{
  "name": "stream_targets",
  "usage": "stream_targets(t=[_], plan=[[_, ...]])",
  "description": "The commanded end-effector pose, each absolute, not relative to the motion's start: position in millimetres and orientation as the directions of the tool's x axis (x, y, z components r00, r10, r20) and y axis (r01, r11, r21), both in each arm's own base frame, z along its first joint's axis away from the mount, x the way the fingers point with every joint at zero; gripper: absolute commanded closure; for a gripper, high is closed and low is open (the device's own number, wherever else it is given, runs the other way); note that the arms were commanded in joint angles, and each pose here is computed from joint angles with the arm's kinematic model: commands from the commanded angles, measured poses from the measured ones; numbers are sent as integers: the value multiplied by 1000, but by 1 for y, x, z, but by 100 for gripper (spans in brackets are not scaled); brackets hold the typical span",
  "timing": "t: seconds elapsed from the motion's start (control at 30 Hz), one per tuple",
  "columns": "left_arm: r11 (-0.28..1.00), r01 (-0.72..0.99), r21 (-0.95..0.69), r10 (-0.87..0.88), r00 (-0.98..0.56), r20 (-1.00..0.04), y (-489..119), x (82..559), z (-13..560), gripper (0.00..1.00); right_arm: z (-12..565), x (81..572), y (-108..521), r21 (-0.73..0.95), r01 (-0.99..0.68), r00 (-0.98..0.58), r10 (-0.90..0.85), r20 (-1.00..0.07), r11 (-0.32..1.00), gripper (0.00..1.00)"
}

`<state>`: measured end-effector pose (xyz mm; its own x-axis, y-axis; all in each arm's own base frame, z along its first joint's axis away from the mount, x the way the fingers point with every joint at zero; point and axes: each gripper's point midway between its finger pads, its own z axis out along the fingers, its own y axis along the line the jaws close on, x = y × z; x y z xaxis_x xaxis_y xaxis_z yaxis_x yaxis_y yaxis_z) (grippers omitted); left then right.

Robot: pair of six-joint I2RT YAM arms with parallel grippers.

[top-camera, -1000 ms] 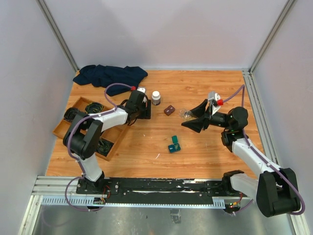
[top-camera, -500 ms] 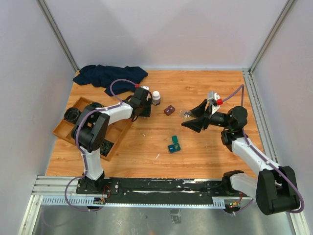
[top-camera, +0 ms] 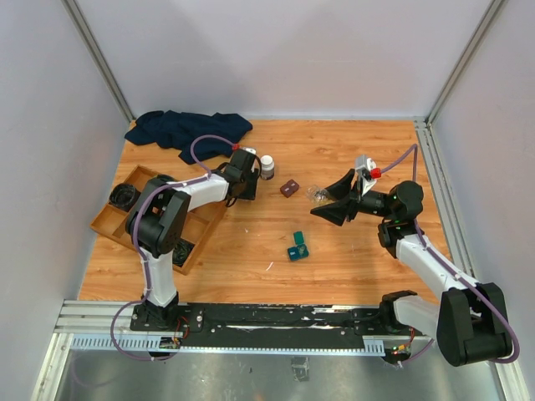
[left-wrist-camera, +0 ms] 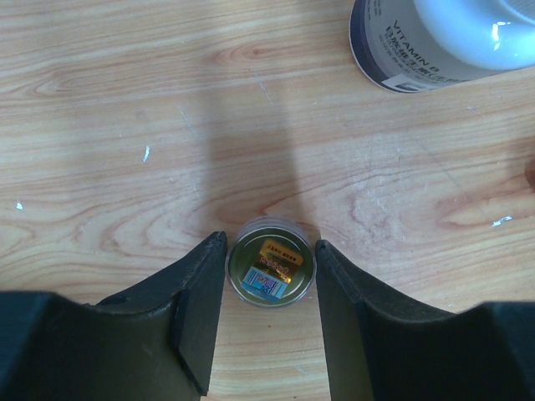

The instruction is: Sort the pills into containers

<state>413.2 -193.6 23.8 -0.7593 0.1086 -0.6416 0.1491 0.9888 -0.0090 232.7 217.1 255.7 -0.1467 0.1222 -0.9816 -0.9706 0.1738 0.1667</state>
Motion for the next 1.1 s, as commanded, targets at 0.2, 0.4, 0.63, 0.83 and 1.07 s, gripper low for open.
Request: stream_targets(t=[0.2,0.4,0.63,0.83,1.07], plan=[[988,152,-19,104,-758,-643,-195,416,30,68,271,237,211,110,-977,-86,137,-987,182,99],[945,232,-228,14,-728,-685,-221,390,74,83,271,232,209,85,-984,-68,114,-991,154,99],[419,565,-710,-258,-676,-690,-287,284,199,87,269,219,209,44,-997,-40,64,-997,68,99],[-22,672,-740,-424,-677,-602,-288,207,292,87,270,211,209,72,-997,-72,-5,-997,9,99],[-259,679,-687,-481,-707,-518,-286,177,329,89,270,201,214,61,-998,-60,-40,-997,-25,99]])
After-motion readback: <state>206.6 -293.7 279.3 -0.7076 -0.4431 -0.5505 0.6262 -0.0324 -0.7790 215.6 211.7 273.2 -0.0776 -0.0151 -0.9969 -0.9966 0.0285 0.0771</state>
